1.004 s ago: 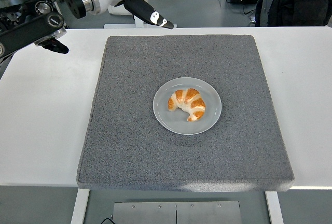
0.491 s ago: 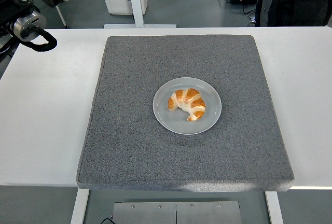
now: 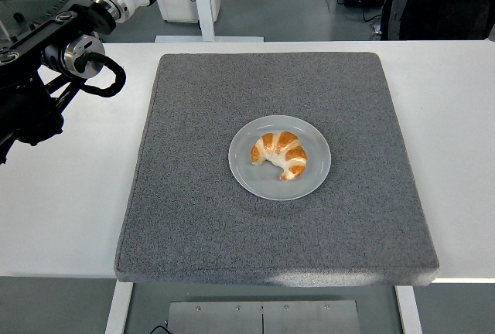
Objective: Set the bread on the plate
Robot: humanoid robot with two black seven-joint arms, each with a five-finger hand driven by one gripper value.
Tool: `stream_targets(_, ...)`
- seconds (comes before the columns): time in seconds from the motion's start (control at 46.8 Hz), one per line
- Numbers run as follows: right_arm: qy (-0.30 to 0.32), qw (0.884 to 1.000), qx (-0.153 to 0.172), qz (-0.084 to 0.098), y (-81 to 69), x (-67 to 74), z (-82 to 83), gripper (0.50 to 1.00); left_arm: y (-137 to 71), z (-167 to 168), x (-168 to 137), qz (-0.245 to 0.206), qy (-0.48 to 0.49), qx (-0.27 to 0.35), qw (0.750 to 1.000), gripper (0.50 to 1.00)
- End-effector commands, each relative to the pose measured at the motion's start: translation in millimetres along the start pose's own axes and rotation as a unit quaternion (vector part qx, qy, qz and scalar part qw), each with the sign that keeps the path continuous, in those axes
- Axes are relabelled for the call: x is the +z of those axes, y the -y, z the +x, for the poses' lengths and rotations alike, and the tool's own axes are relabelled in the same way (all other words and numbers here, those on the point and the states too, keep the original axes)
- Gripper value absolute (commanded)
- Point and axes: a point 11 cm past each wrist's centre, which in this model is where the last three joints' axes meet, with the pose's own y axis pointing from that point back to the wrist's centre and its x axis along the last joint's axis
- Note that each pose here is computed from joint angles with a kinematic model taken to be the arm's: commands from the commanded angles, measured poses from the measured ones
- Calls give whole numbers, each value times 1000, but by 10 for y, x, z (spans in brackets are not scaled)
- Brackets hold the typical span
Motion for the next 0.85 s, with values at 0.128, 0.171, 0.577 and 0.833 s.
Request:
stream_targets(0.128,2,1000,1,0,-1,4,4,1000,83,-36,-262,14,-60,27,998,1000)
stream_targets(0.171,2,1000,1,0,1,-5,5,1000,100,-37,-342,19,-76,38,996,1000)
stream_targets(0.577,2,1000,12,-4,-2,31,70,1000,34,8,-892,59,-177,104,977,1000)
stream_targets(0.833,-1,1000,23,-5,-1,39,145,1000,8,33,-932,59,-180,110,976,1000)
